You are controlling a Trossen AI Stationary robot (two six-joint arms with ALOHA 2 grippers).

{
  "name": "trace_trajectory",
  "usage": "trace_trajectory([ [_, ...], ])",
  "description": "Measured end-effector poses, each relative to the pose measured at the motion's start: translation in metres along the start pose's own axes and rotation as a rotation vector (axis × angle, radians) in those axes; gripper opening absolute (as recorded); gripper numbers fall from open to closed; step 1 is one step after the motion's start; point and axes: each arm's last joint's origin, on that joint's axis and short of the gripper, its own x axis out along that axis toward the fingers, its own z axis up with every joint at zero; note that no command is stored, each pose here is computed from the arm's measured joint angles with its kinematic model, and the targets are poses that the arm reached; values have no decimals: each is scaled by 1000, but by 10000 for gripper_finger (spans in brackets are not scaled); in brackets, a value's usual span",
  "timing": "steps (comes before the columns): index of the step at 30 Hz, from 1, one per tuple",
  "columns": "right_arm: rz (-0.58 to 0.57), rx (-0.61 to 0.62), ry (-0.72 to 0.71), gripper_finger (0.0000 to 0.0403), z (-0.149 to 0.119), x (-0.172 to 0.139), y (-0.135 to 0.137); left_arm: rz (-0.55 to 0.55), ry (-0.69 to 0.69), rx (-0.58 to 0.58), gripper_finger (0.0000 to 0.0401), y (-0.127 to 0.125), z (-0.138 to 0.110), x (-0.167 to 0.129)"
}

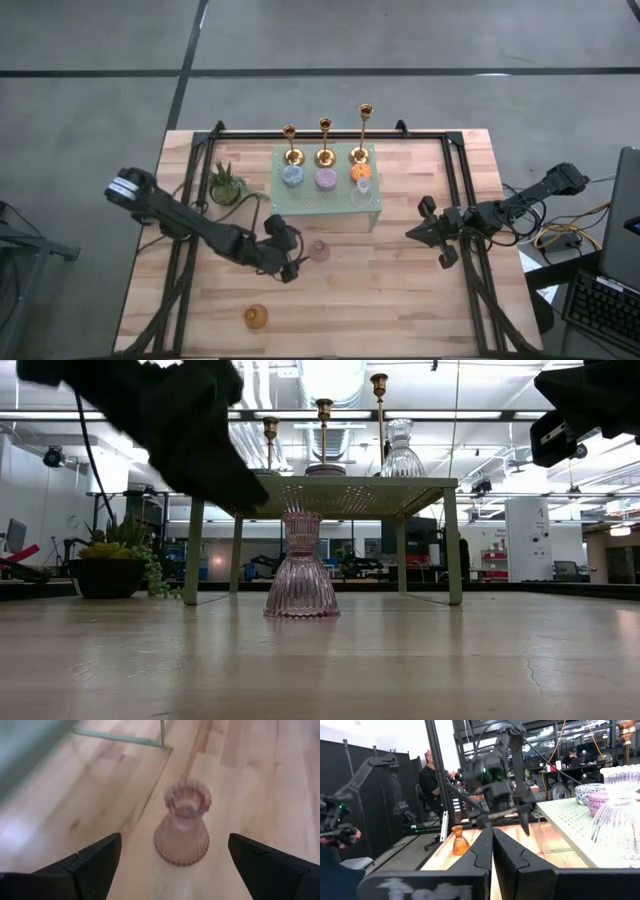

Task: Pick & Place candle stick holders
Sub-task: Put the purple glass candle holder on the shelf

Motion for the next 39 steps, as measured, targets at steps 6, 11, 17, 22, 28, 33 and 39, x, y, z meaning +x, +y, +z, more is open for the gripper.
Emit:
trace_trajectory([
  [6, 0, 1, 0, 8, 0, 0, 0, -1, -40, -14, 369, -5, -19, 23],
  [11, 0, 1, 0, 8, 0, 0, 0, -10, -86, 20, 369, -13, -28, 44],
  [17, 0, 1, 0, 8, 0, 0, 0, 32, -128, 42, 368, -18, -34, 57],
  [22, 0, 1, 0, 8, 0, 0, 0, 46, -145, 43, 351, -20, -31, 60],
  [28, 0, 0, 0, 8, 0, 0, 0, 36, -170, 25, 298, -22, -28, 60],
  [33, 0, 0, 0, 8, 0, 0, 0, 37, -171, 32, 246, -21, -28, 60],
  [39, 0, 0, 0, 8, 0, 0, 0, 39, -171, 31, 191, -21, -27, 61],
])
